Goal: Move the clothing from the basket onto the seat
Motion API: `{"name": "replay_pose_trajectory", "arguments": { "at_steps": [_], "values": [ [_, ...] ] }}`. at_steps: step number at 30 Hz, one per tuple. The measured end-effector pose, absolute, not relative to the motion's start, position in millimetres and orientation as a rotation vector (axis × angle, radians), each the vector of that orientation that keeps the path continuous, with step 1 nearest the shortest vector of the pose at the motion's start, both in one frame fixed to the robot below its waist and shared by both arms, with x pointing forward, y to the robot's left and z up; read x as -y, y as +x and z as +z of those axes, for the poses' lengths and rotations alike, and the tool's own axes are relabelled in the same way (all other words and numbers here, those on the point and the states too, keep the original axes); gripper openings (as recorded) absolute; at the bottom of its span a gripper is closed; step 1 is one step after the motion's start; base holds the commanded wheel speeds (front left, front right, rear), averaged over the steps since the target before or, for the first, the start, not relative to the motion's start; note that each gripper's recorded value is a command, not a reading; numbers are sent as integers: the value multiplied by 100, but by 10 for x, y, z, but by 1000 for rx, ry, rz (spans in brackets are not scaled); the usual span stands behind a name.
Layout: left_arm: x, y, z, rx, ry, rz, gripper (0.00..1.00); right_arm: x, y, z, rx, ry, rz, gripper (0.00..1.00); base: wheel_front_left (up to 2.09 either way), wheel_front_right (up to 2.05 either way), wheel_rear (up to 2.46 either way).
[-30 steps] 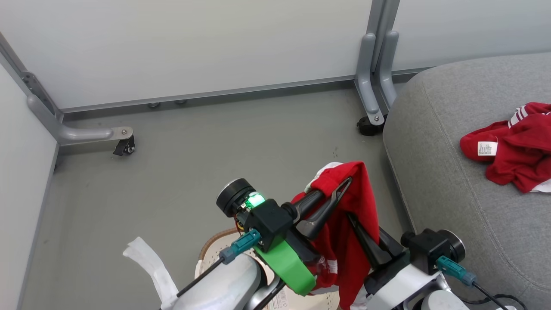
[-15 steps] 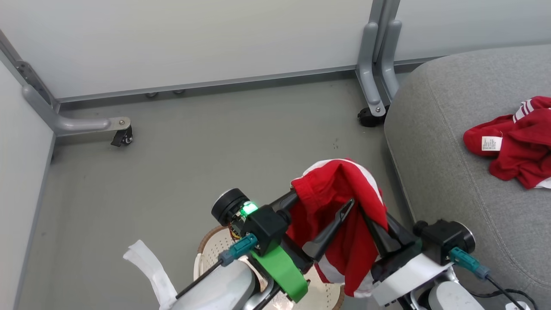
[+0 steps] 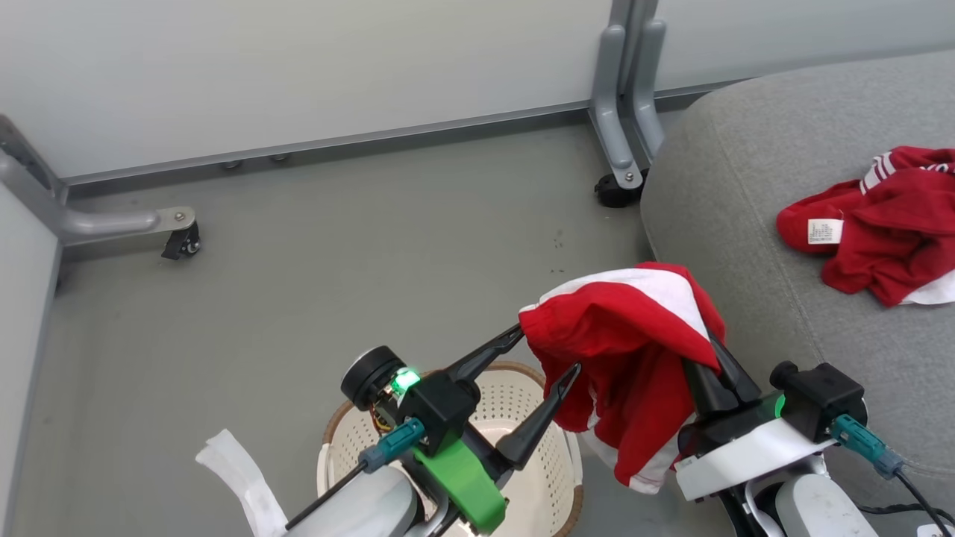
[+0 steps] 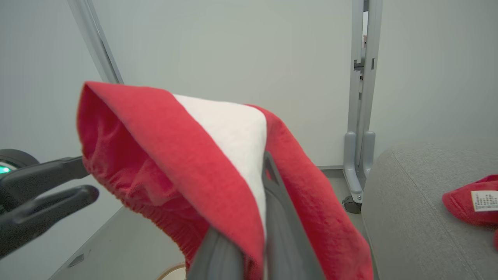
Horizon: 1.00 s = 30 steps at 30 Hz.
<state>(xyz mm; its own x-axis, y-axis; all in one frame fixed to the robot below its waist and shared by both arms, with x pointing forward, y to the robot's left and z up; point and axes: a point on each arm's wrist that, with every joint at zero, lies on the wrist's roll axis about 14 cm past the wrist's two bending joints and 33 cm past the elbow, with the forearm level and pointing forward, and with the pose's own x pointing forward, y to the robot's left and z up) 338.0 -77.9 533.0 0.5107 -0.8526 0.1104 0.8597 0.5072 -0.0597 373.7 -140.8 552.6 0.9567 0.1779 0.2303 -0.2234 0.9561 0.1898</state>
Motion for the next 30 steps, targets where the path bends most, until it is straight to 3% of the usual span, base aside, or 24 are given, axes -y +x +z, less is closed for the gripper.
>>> {"name": "replay_pose_trajectory", "arguments": {
  "at_steps": [13,30],
  "values": [
    [1013,3339,5240,53,-113,-1115,100,1996,3496,5522,229,202,13,0,0,0,0],
    [1745,3163,5088,20,-120,-1421,100,2877,2858,5453,204,129,-334,0,0,0,0]
  ]
}}
